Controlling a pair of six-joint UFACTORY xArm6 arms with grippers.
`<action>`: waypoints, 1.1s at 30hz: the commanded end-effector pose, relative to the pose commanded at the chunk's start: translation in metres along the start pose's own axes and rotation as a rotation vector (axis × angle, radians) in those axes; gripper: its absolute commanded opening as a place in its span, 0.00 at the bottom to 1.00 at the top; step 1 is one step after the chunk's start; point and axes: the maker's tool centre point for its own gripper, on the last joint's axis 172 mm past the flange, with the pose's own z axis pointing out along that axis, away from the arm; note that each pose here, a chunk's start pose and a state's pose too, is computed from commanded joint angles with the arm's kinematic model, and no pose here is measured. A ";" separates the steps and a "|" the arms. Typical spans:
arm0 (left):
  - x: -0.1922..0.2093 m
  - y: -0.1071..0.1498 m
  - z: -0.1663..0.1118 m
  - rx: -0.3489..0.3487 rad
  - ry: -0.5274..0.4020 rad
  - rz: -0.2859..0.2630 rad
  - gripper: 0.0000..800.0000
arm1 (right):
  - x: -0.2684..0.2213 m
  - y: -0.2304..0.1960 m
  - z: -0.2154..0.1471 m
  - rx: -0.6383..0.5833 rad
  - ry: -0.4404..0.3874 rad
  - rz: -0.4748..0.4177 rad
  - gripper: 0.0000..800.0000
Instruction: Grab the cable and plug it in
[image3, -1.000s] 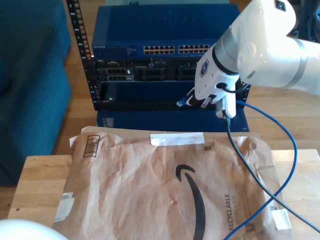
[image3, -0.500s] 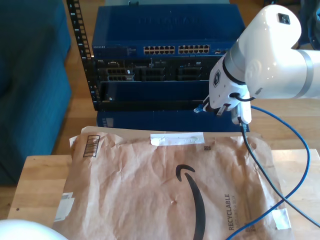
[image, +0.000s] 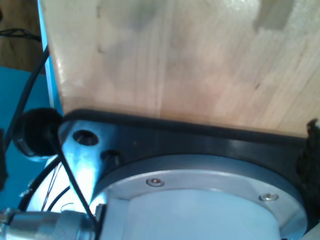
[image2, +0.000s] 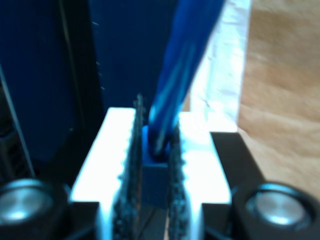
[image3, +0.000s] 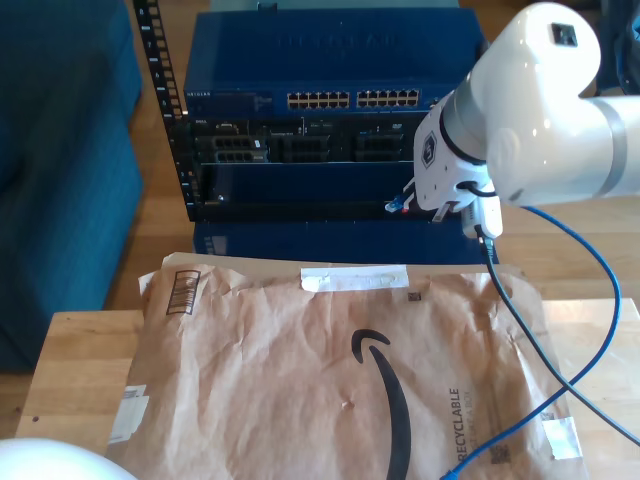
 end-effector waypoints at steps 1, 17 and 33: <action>0.000 0.000 0.000 0.000 -0.002 0.000 1.00 | 0.001 0.003 -0.003 0.011 0.007 -0.013 0.00; 0.000 0.000 0.000 0.000 -0.002 0.000 1.00 | -0.049 0.018 -0.006 0.212 -0.074 -0.134 0.00; 0.000 0.000 0.000 0.000 0.000 0.000 1.00 | -0.049 0.019 -0.003 0.205 -0.045 -0.198 0.00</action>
